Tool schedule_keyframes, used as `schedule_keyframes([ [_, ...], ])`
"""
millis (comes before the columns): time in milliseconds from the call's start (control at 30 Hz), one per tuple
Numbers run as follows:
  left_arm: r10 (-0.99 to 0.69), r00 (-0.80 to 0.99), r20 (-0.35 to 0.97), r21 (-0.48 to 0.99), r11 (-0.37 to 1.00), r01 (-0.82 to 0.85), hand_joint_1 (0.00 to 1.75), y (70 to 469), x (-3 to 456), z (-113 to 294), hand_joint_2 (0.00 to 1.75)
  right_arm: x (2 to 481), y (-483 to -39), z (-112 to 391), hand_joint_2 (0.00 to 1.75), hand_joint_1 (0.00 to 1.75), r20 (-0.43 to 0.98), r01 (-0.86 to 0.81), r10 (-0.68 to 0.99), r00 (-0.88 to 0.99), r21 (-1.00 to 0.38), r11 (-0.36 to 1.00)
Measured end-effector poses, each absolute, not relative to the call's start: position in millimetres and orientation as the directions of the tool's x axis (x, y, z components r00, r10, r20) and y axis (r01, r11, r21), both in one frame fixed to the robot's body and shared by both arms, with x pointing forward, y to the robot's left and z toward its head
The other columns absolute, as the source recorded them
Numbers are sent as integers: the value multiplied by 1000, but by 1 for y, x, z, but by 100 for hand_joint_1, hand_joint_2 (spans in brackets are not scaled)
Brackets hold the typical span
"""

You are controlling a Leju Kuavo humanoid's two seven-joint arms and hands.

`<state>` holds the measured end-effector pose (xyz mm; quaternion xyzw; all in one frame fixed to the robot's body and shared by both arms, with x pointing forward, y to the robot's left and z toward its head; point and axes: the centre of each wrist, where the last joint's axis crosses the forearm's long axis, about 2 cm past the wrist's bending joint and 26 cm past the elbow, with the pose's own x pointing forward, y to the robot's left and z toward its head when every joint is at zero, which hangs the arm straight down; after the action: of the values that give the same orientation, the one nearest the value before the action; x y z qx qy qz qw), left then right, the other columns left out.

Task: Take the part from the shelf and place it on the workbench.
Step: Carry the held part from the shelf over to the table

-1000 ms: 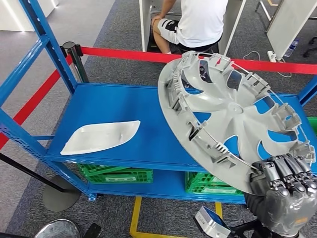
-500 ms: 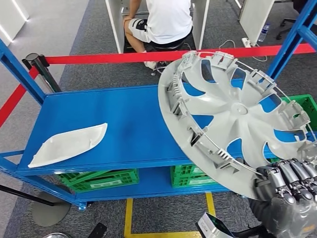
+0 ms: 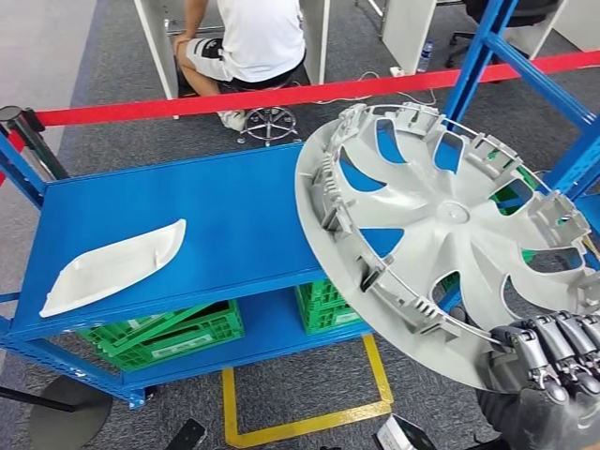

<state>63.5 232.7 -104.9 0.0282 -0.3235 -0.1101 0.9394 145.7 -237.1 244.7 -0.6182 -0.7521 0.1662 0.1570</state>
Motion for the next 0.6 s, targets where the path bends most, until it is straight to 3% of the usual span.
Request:
schedule_keyframes([
  [600,-226,770,596,115,974,196,0,232,69,-104,175,142,-244,244,175,175,0,880,986,-168,-451,150],
])
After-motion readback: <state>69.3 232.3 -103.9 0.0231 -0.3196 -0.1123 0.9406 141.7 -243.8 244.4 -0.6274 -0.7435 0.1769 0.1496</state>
